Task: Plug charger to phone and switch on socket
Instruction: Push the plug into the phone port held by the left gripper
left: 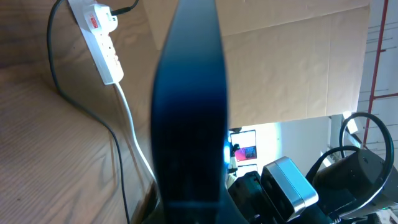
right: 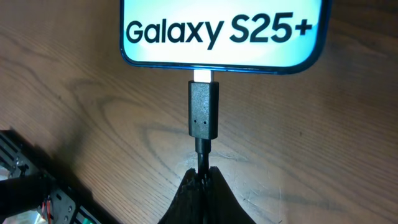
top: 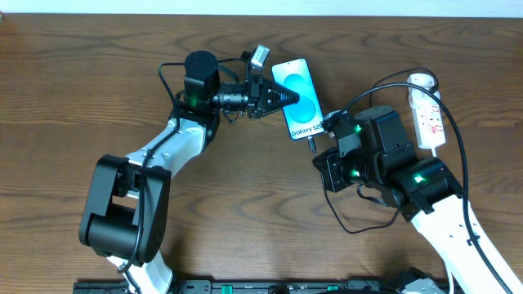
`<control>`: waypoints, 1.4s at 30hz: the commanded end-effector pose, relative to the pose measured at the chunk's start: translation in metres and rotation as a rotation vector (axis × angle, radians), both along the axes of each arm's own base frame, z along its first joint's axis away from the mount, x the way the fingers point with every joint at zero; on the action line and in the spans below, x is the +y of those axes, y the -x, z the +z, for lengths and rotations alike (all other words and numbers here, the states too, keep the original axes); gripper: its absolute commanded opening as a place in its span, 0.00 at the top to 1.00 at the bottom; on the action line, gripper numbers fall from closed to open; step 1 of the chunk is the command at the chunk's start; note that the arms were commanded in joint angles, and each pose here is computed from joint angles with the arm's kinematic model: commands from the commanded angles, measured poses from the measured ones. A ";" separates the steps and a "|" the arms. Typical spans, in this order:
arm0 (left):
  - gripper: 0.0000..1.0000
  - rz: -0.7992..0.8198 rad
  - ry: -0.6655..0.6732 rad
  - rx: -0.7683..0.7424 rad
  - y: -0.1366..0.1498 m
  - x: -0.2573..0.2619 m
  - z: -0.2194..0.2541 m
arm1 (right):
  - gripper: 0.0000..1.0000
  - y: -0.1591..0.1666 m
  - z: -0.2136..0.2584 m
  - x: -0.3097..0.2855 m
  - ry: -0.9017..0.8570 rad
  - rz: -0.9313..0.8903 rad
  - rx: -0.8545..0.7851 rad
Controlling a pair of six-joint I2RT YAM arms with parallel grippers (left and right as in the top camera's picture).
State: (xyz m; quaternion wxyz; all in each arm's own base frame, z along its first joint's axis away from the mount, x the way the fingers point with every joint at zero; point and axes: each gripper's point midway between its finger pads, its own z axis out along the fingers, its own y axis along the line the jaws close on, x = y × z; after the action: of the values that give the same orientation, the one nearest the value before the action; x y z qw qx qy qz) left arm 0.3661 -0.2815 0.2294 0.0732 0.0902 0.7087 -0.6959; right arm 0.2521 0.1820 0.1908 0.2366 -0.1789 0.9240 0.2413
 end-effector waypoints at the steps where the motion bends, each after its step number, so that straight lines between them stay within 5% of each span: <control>1: 0.93 -0.043 0.016 -0.062 0.008 0.000 0.014 | 0.99 -0.005 0.003 0.002 0.000 0.012 -0.036; 38: 0.93 -0.240 0.040 -0.172 0.051 -0.019 0.009 | 0.99 -0.066 0.058 0.017 -0.100 -0.049 -0.364; 42: 0.92 -0.219 0.038 -0.177 0.048 -0.019 0.009 | 0.85 -0.058 0.049 0.014 -0.078 -0.047 -0.320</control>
State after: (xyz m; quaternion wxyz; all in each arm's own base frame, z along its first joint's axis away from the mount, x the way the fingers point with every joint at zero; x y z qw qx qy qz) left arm 0.3703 -0.2855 0.2369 0.1265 0.1320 0.6998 -0.6905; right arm 0.2994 0.2004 0.2100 0.3437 -0.1869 0.8851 0.2521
